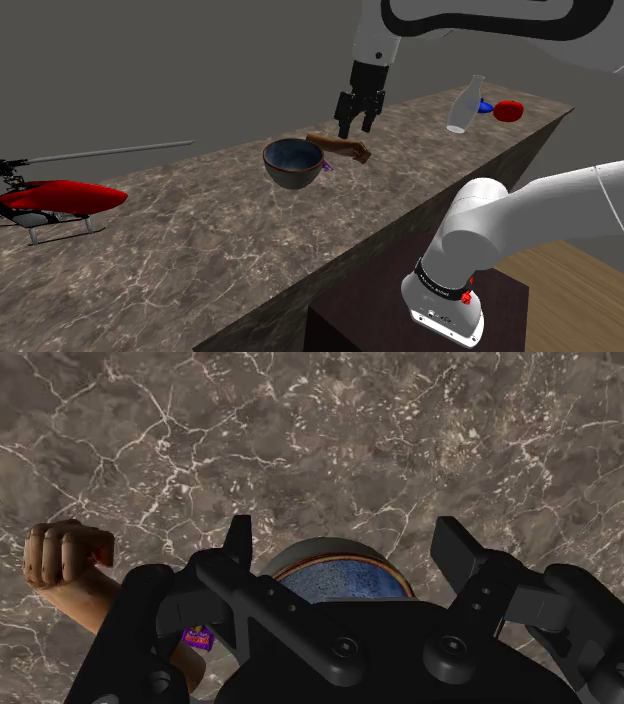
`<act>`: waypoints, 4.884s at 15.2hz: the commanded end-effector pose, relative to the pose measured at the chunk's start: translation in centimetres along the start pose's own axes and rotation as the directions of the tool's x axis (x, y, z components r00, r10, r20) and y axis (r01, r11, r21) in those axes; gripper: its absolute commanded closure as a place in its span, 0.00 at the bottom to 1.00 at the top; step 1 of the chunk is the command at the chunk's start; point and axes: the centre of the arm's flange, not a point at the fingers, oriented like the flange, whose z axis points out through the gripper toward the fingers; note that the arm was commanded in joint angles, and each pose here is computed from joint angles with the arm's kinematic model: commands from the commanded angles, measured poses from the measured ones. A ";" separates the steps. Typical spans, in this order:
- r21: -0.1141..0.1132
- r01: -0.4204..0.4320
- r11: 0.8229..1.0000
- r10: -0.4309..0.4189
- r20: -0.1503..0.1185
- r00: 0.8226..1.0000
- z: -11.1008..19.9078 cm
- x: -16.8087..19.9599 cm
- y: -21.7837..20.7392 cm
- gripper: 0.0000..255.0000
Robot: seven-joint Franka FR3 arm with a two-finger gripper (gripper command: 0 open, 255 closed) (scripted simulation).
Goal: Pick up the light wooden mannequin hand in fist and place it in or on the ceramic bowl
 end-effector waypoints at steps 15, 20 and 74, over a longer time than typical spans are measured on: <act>-0.110 0.158 0.981 -0.157 0.019 0.987 7.9 12.0 9.9 0.00; -0.148 0.214 0.966 -0.212 0.030 0.977 10.5 16.7 13.2 0.00; -0.184 0.267 0.946 -0.264 0.043 0.964 4.8 21.1 15.5 1.00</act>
